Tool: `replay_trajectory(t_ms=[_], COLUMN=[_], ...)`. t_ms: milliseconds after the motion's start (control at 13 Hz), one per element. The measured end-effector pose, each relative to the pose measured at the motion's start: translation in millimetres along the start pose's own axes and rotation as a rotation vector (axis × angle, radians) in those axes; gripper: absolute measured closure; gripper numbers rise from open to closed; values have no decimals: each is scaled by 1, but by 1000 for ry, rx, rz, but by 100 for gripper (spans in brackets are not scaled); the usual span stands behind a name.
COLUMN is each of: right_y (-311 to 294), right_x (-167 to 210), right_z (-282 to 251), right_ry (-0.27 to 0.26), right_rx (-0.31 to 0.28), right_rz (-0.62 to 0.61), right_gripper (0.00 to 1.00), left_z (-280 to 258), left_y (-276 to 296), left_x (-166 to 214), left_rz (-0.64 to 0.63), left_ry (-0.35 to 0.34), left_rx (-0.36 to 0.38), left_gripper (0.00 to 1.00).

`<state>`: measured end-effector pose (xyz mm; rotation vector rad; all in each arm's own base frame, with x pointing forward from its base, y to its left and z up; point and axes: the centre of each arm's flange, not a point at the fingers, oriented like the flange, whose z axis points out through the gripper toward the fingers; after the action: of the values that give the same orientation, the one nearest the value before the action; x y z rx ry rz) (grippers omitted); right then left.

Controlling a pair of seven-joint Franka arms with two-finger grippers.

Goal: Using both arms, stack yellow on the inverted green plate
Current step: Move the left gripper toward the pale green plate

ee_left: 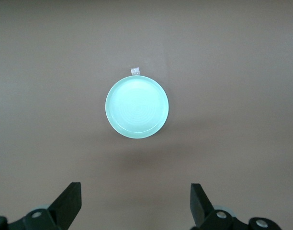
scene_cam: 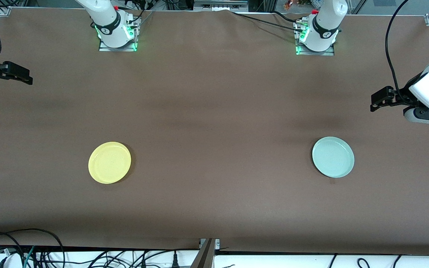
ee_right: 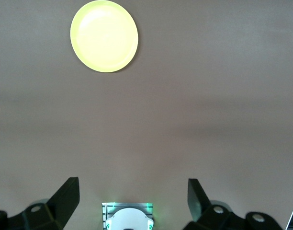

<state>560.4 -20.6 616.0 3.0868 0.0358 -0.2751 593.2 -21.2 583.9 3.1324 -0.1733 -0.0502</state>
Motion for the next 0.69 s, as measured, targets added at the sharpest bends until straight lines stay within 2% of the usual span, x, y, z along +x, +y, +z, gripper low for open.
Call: replay_trajectory(t_ms=[692], right_y=[0], right_x=[1], right_z=[1], right_ry=[3], right_rx=[0], right_rz=[1], right_gripper=[0], left_z=[-5], left_y=[13], left_x=[1], left_rz=[23], left_ry=[14], left_rx=[-1], left_gripper=[0])
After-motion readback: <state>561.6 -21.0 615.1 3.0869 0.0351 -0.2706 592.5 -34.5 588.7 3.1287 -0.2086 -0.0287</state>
